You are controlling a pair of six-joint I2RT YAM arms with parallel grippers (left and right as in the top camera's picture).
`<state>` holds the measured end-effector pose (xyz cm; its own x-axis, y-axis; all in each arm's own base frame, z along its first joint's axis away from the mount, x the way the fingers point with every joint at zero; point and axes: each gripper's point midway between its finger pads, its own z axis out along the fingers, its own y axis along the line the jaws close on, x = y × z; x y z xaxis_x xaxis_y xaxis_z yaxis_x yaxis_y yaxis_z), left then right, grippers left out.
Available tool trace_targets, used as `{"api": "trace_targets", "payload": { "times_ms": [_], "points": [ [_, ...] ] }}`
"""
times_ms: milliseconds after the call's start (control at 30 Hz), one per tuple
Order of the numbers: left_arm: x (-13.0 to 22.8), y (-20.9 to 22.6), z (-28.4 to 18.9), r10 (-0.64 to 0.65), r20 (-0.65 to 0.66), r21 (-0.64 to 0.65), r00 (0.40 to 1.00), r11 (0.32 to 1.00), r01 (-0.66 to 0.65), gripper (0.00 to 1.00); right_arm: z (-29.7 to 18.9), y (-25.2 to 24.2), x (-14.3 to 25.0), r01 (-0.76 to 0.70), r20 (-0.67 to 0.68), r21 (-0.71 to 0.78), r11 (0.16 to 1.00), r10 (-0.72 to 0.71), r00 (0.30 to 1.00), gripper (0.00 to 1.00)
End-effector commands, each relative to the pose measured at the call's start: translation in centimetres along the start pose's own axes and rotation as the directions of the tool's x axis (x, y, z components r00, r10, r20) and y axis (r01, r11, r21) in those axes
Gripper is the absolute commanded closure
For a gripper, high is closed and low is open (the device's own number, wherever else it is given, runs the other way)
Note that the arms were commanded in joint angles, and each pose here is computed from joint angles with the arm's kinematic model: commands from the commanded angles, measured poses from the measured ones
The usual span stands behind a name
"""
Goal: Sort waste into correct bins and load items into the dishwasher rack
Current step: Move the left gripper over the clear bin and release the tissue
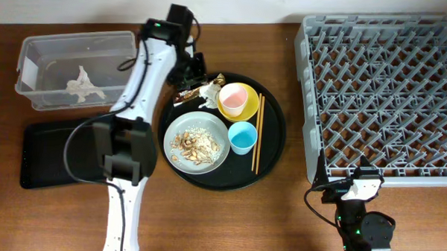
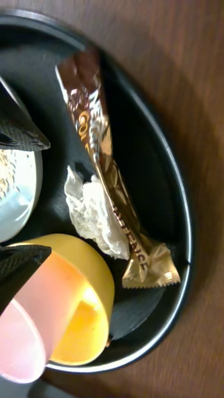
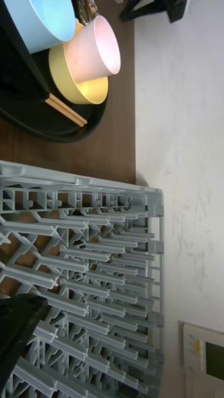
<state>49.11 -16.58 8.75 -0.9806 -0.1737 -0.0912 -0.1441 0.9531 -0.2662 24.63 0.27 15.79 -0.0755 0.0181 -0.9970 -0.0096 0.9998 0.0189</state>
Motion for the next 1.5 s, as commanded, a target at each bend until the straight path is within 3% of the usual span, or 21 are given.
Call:
{"api": "trace_targets", "payload": {
  "times_ms": [0,533,633,700,800,967,1167,1267,1367,1467],
  "points": [
    [0.2,-0.3,2.2,-0.067,0.019,-0.071,0.998,0.995,0.069,0.52,0.0,-0.1,0.3,0.000,-0.005,0.003,1.000,0.000,1.000,0.02],
    [1.1,0.3,8.0,-0.145,-0.026,-0.127,0.989,0.982,0.140,0.52,0.0,-0.1,0.3,-0.001,-0.005,0.003,1.000,0.001,1.000,0.02],
    [1.2,0.0,7.8,-0.144,-0.032,-0.117,0.989,0.983,0.139,0.85,0.0,-0.1,0.3,-0.001,-0.005,0.003,1.000,0.001,1.000,0.02],
    [1.4,-0.3,7.6,-0.146,-0.047,-0.104,0.988,0.985,0.141,0.99,0.0,-0.1,0.3,0.000,-0.005,0.003,1.000,0.000,1.000,0.02],
    [2.0,-0.6,6.9,-0.151,-0.075,-0.089,0.986,0.985,0.145,0.99,0.0,-0.1,0.3,-0.001,-0.005,0.003,1.000,0.001,1.000,0.02],
    [2.0,-1.7,2.0,-0.144,-0.047,-0.068,0.989,0.988,0.140,0.99,0.0,-0.1,0.3,-0.001,-0.005,0.003,1.000,0.001,1.000,0.02],
    [0.8,-3.7,-8.0,-0.119,0.123,0.038,0.985,0.993,0.115,0.99,0.0,-0.1,0.3,-0.001,-0.005,0.003,1.000,0.001,1.000,0.02],
    [-1.1,-1.6,-13.3,-0.137,0.292,0.002,0.946,0.990,0.143,0.99,0.0,-0.1,0.3,-0.001,-0.005,0.003,1.000,0.001,1.000,0.02],
    [-2.2,-0.2,-15.5,-0.161,0.359,0.005,0.919,0.985,0.171,0.99,0.0,-0.1,0.3,-0.001,-0.005,0.003,1.000,0.001,1.000,0.02],
    [-5.2,4.4,-17.9,-0.206,0.491,-0.058,0.847,0.962,0.267,0.99,0.0,-0.1,0.3,-0.001,-0.005,0.003,1.000,0.001,1.000,0.02]
  ]
}}
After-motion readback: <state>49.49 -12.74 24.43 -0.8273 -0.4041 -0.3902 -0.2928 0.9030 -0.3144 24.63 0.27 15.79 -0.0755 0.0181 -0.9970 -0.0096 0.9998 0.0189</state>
